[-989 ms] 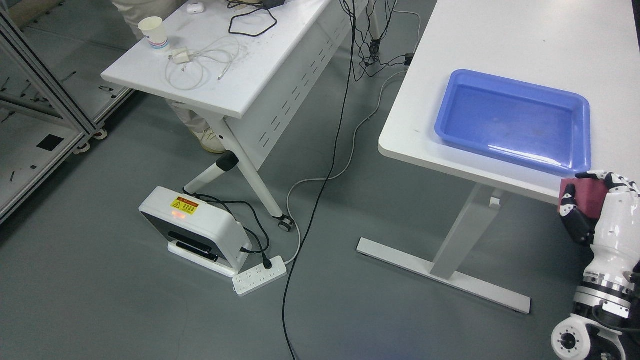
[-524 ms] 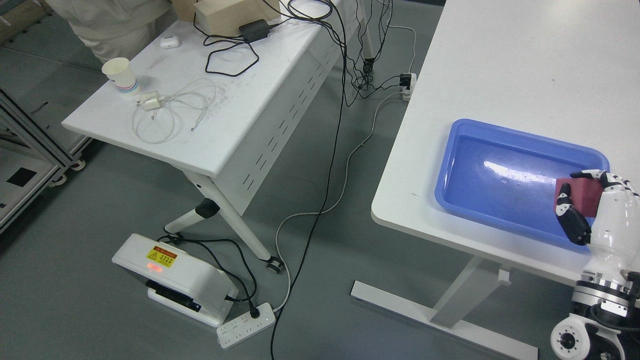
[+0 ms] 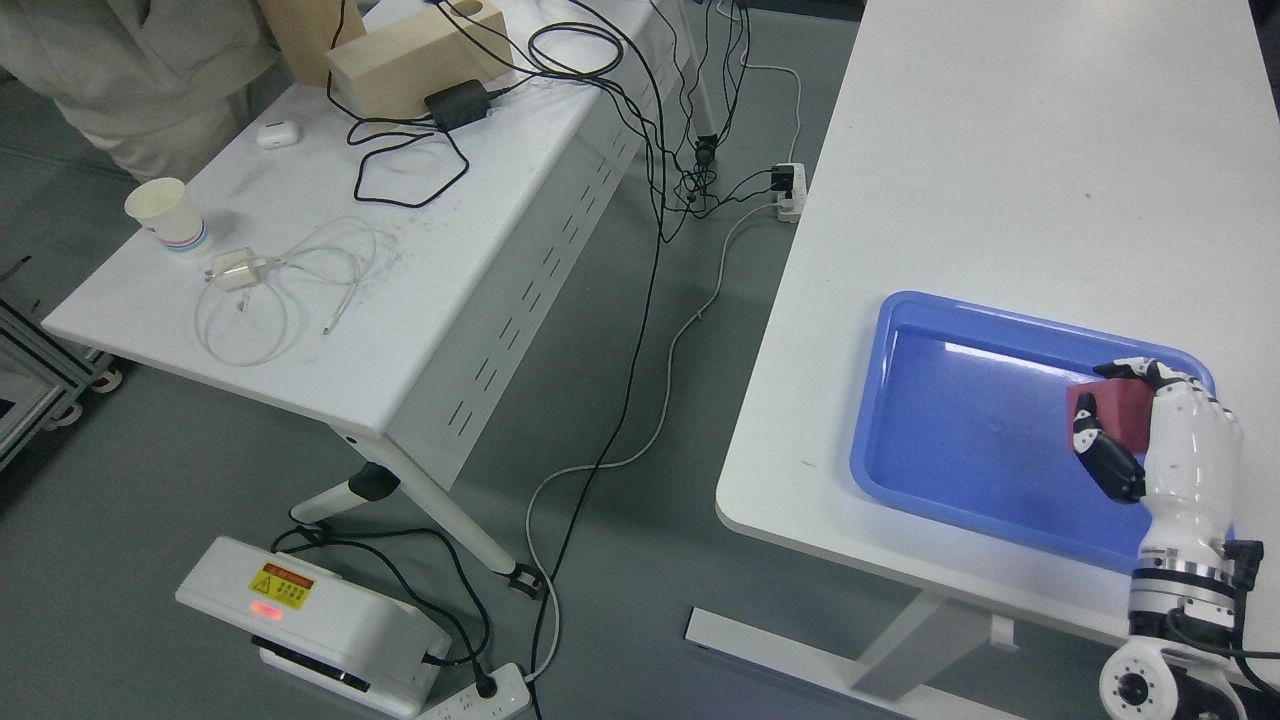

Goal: Pick pink block from left shelf to tray
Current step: 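Lower the pink block into the blue tray with the right hand, then open the right hand to release the pink block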

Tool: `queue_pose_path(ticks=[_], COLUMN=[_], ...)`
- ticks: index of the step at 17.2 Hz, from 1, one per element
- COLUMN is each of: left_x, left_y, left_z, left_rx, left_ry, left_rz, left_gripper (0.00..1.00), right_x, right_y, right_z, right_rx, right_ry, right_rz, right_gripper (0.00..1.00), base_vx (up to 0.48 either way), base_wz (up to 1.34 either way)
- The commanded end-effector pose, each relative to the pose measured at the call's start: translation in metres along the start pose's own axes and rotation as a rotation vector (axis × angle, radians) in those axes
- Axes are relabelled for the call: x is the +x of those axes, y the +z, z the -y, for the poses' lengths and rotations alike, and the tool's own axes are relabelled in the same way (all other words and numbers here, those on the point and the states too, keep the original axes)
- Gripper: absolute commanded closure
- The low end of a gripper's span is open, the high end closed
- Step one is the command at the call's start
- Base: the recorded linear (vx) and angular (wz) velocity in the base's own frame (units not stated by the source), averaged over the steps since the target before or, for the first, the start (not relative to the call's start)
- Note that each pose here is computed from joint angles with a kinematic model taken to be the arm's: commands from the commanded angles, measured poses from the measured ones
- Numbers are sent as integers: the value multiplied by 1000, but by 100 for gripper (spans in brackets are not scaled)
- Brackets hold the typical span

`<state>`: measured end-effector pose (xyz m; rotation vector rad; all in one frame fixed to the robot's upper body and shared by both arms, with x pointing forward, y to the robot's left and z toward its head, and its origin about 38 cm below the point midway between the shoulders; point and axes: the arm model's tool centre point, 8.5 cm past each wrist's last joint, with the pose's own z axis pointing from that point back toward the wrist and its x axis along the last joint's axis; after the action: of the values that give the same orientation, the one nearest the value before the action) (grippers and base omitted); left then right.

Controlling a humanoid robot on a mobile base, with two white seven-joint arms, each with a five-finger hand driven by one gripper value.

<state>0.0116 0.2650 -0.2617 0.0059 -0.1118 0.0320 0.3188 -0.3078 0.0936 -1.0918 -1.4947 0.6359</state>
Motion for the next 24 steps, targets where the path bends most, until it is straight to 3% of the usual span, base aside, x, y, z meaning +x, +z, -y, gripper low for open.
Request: queue_pose_path(ticks=[1,7,10,13,15,18,24], left_x=[21,21,21,22,21,21,21], left_y=[-1,-1,-1,-1,-1,-1,-1], left_z=[-11,-11,-11,-11,-11,-11,-11], left_rx=[16,16,16,15,16,16,16], left_ry=[-7,-7,-7,-7,-7,-7,-7], left_rz=[41,41,41,43,41,41,41], left_gripper=[0,0,0,0,0,0,0], right_x=[4,-1,-10,-27,-30,-41,-56], right_y=[6,6,2,-5,-7,-8,-6], right_z=[-16,-22,-14,5,11,19,27], right_rx=[107,200,174,107,84,41,-13], right_ry=[-12,-163,-194,-382,-513,-654,-795], right_rz=[0,-41,-69,-121,-111,-155,-219], right_gripper=[59,27,3,1,1,1,0], base_vx=[81,31,5,0,0,0,0], base_wz=[-51,-6,0,0,0,0,0])
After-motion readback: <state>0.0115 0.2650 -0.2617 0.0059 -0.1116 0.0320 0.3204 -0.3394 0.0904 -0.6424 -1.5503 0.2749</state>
